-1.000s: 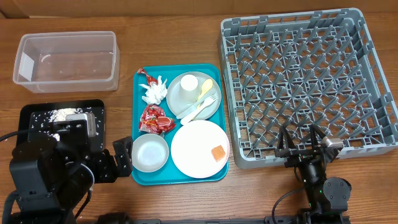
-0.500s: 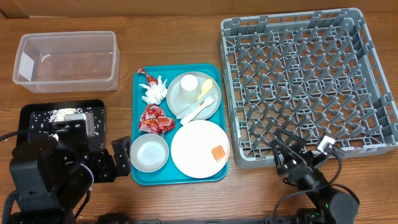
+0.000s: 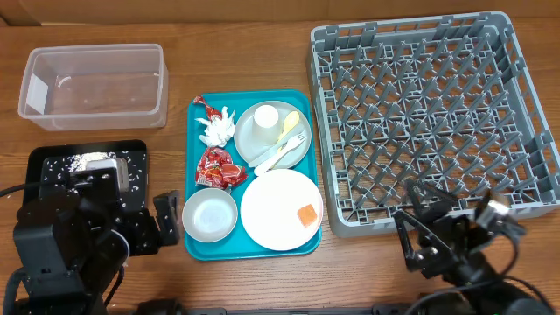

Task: Sort waste into correct bins and load items into the dishwasher rack
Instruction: 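Move the right gripper over the grey bowl on the teal tray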

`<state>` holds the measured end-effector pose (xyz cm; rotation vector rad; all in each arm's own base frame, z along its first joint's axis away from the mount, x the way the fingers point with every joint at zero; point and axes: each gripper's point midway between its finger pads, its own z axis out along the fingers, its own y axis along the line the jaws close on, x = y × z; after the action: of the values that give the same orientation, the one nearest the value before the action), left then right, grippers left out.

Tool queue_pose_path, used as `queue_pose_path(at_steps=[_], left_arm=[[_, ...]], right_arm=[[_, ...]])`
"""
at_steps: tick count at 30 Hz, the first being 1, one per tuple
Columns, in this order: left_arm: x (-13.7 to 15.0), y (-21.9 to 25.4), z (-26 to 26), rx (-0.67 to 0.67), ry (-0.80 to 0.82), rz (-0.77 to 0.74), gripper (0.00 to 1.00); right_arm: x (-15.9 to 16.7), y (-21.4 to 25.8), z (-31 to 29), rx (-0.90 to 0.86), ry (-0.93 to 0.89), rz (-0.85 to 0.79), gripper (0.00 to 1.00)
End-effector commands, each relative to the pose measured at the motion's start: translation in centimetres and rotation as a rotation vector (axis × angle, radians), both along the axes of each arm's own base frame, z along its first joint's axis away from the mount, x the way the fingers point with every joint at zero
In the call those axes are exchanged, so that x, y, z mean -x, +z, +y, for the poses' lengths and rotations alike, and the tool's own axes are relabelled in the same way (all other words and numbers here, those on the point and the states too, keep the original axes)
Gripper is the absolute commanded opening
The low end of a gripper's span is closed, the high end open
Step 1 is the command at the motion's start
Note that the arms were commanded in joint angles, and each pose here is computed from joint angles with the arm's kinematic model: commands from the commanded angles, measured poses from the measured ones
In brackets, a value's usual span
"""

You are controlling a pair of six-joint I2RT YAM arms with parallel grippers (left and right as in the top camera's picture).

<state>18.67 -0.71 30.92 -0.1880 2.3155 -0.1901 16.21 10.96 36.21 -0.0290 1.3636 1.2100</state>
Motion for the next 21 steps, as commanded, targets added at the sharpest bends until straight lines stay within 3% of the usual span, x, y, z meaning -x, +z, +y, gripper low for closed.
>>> queue_pose_path(at_steps=[1,6,14,21], left_arm=[[0.2,0.5,4.7,-0.125,0.254,-0.006,1.00],[1.4,1.4,9.0,-0.193,0.556,-0.034,1.00],[1.5,2.9,10.9,-0.248,0.666,-0.096,1.00],[2.4,3.5,12.3,-0.308,0.755,-0.107,1.00]], right_arm=[[0.1,4.0,-0.1,0.151,-0.069,-0.091,1.00],[-1.9,4.9,0.0,0.261,-0.074,0.036,1.00],[-4.0,4.5,1.6,0.314,0.059,0.144,1.00],[-5.2,3.6,4.9,0.353,0.149,0.146,1.00]])
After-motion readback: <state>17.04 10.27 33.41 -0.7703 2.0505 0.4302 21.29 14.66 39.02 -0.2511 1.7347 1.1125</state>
